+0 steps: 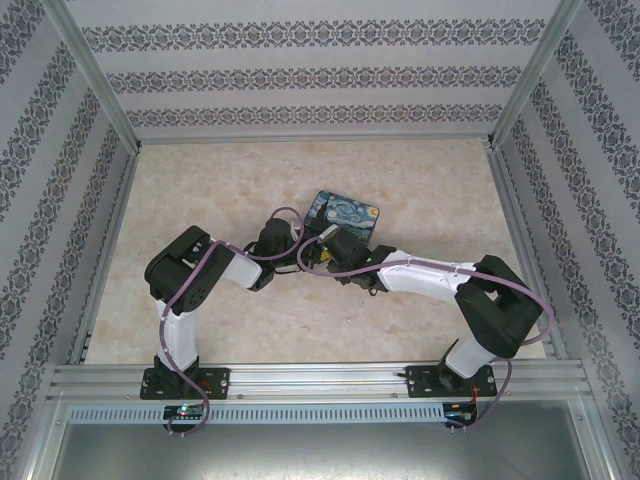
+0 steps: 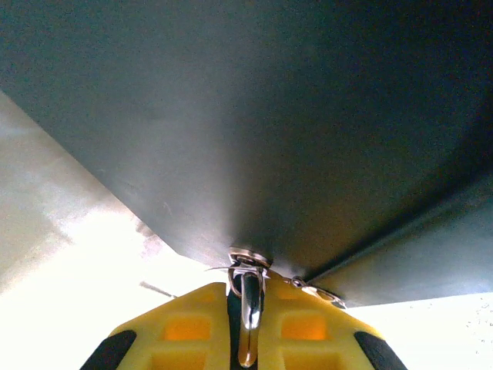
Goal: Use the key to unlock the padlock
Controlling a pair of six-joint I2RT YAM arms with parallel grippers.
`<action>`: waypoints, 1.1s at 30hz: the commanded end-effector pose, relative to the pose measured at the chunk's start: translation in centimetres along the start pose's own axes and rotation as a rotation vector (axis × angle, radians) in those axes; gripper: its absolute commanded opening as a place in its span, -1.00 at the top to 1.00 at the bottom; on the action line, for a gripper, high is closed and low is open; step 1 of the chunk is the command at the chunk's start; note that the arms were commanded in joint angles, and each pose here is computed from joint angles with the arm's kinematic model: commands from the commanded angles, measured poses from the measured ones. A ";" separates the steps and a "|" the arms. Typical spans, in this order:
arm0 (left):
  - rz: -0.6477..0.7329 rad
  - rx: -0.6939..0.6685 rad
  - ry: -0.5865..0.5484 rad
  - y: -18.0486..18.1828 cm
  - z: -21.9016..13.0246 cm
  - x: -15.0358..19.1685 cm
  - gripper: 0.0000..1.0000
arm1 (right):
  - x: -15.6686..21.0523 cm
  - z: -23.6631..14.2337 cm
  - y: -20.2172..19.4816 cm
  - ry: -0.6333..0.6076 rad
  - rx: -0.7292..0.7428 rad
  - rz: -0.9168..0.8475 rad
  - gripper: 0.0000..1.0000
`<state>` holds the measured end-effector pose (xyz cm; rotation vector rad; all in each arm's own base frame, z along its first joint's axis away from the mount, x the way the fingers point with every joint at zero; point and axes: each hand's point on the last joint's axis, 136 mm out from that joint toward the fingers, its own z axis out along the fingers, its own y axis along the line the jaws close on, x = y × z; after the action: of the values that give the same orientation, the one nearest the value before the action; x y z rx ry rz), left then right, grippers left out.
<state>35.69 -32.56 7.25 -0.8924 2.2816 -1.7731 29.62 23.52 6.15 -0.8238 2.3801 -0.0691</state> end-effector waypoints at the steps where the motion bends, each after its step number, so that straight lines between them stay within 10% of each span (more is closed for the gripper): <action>1: 0.032 0.056 0.018 -2.6 -0.4 0.7 1.00 | -1.2 0.2 -0.8 -0.019 0.036 -0.001 0.31; 22: 0.038 0.054 0.023 -2.8 -0.6 1.0 1.00 | -2.2 2.2 -1.6 -0.006 0.036 0.057 0.70; 33: 0.039 0.046 0.026 -2.1 -0.5 0.9 1.00 | -3.6 0.5 1.9 -0.049 -0.319 0.271 1.00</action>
<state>35.67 -32.35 7.33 -0.9126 2.2890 -1.7529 31.43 23.96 4.64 -0.7001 2.5039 0.1094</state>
